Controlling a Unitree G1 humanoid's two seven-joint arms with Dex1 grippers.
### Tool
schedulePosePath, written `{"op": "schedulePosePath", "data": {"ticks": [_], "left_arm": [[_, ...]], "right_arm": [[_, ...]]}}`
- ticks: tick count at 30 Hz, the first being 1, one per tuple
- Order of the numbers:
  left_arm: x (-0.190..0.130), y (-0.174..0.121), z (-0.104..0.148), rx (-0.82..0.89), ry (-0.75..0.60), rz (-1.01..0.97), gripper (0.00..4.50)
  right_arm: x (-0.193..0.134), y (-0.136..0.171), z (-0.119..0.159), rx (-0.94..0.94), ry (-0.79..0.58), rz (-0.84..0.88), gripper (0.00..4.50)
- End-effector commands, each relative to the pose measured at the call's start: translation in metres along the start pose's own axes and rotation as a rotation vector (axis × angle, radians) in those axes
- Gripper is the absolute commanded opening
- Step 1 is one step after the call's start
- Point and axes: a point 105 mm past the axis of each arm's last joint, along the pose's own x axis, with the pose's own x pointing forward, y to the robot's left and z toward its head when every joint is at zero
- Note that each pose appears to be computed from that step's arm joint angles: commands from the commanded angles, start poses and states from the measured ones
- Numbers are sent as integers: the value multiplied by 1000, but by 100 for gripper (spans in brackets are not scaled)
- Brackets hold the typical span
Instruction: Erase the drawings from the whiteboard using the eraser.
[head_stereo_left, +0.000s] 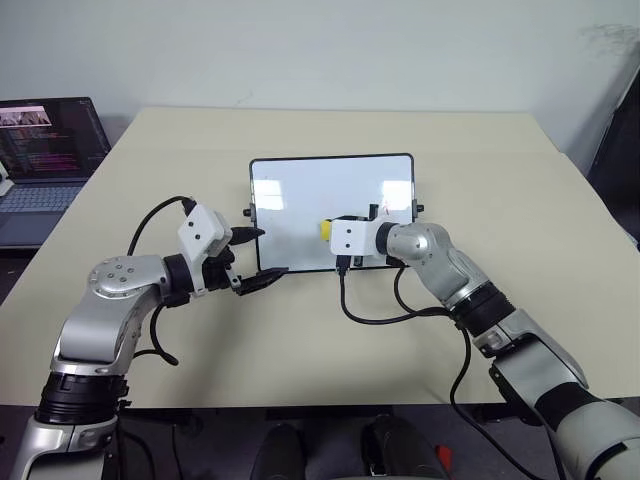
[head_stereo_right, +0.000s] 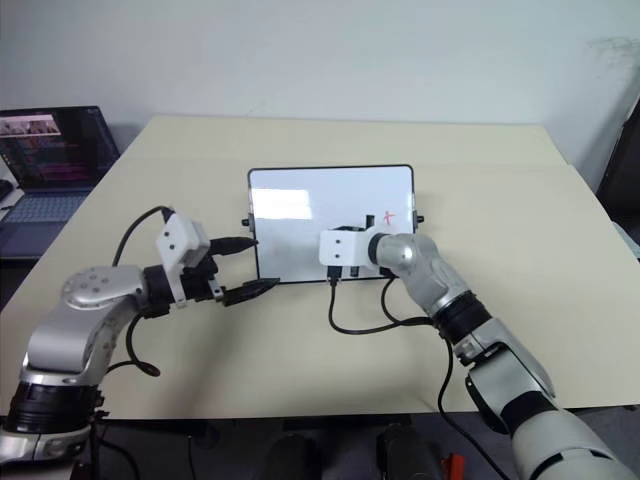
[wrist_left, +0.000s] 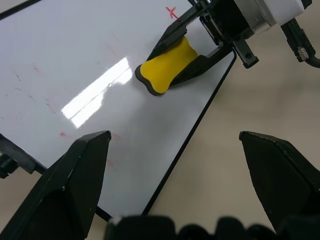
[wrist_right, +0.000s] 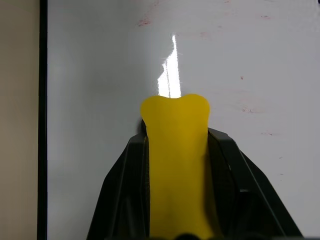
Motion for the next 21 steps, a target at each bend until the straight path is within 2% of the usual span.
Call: {"op": "schedulePosePath", "data": {"ticks": [1, 6, 10, 15, 21], "left_arm": [[-10, 4, 13, 46, -23, 35, 450], [-12, 2, 14, 46, -23, 41, 450], [-14, 0, 13, 44, -19, 44, 450], [-15, 0, 13, 41, -18, 51, 450], [-14, -2, 12, 38, -25, 58, 450]], "right_arm": [[4, -18, 4, -38, 1, -92, 122], [15, -43, 31, -74, -78, -230, 121], [23, -39, 32, -71, -74, -195, 121], [23, -22, 18, -48, -36, -105, 121], [-7, -24, -12, -9, 14, -144, 121]]}}
